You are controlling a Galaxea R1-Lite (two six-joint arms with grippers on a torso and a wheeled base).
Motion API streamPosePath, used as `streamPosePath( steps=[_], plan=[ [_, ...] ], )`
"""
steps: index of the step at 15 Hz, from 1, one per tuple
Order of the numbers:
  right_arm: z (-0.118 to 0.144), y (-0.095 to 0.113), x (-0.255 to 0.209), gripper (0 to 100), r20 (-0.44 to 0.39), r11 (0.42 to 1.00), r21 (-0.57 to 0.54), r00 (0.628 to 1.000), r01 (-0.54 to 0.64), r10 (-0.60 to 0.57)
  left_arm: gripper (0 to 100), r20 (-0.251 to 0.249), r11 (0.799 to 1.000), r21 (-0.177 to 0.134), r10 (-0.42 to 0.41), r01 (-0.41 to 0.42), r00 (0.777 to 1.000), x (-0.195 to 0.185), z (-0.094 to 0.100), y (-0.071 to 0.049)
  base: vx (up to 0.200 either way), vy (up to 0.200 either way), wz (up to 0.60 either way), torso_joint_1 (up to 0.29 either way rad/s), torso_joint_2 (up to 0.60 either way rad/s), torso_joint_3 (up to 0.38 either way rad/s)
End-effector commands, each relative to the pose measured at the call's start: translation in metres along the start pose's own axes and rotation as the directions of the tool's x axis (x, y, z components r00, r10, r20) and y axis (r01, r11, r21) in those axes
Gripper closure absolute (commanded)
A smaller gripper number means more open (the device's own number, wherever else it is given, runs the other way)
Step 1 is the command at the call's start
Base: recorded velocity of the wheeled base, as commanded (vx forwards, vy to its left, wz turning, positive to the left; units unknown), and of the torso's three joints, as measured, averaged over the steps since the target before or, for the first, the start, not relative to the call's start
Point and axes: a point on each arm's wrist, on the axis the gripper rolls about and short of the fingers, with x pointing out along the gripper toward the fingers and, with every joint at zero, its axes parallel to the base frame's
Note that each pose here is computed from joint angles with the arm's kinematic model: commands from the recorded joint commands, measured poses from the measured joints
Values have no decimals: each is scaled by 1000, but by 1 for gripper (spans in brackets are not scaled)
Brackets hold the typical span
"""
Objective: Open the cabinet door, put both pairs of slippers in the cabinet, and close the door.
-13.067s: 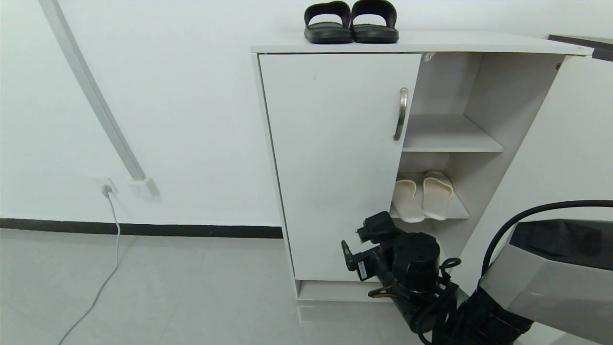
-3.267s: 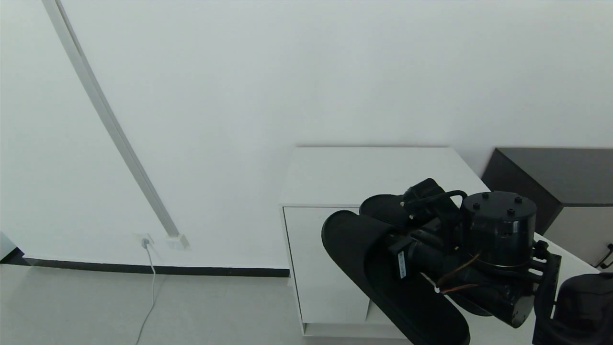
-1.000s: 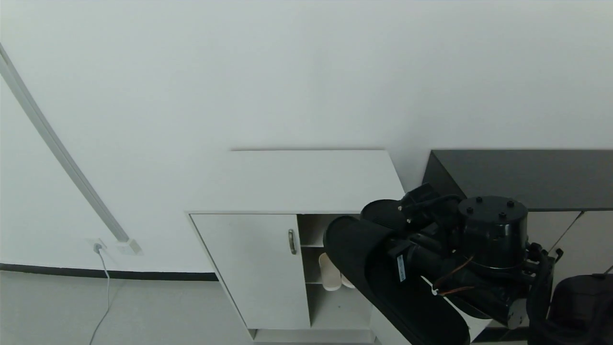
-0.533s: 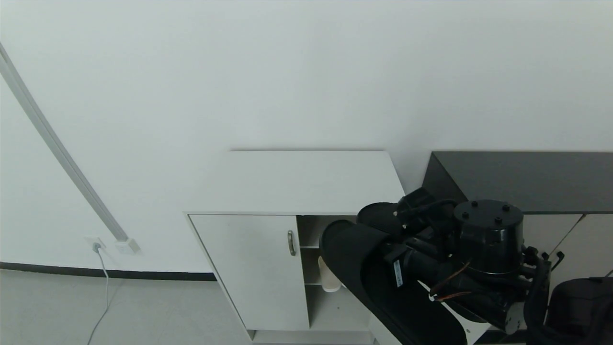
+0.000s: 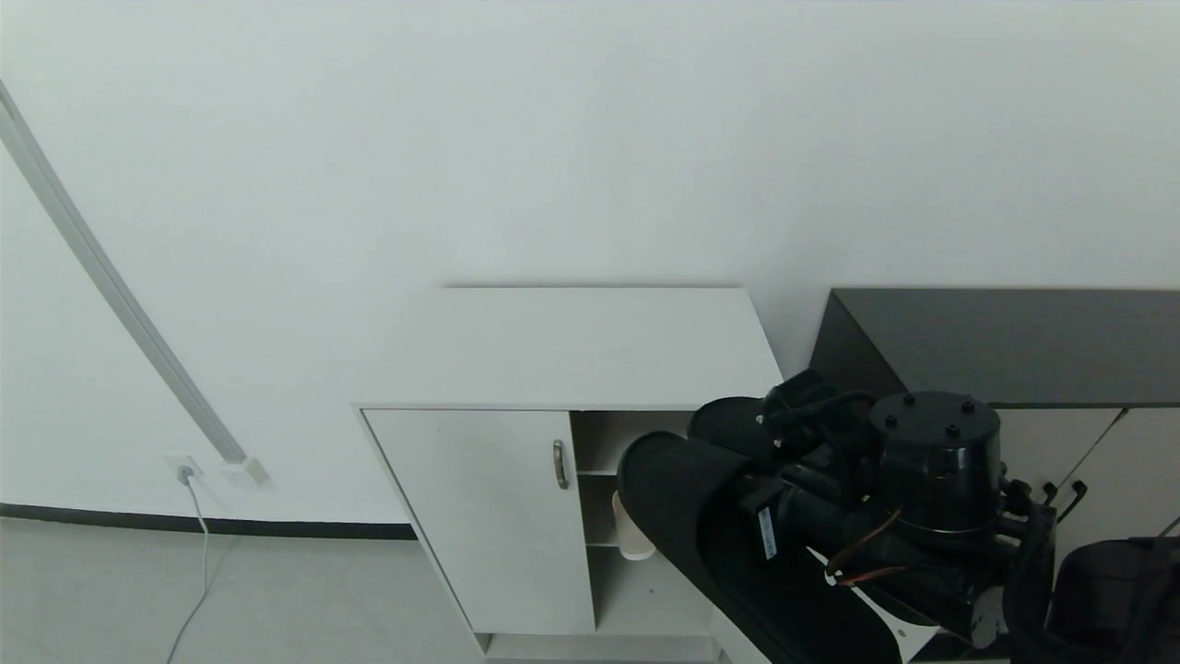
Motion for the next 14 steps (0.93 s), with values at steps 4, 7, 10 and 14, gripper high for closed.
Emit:
streamPosePath(
  steps=[4, 7, 10, 14],
  plan=[
    [-3, 1, 1, 100, -10, 1000, -4, 1000, -2, 2, 100, -1, 1000, 1, 1, -1, 1000, 0, 0, 0, 0, 0, 0, -155, 343, 187],
    [-4, 1, 1, 100, -13, 1000, -5, 1000, -3, 2, 100, -1, 1000, 1, 1, -1, 1000, 0, 0, 0, 0, 0, 0, -167, 369, 206],
    [-4, 1, 1, 100, -14, 1000, -5, 1000, -4, 4, 100, -1, 1000, -1, 1, -1, 1000, 0, 0, 0, 0, 0, 0, -168, 396, 221],
    [-5, 1, 2, 100, -19, 1000, -6, 1000, -4, 4, 100, -1, 1000, -1, 1, -1, 1000, 0, 0, 0, 0, 0, 0, -224, 536, 300]
  ],
)
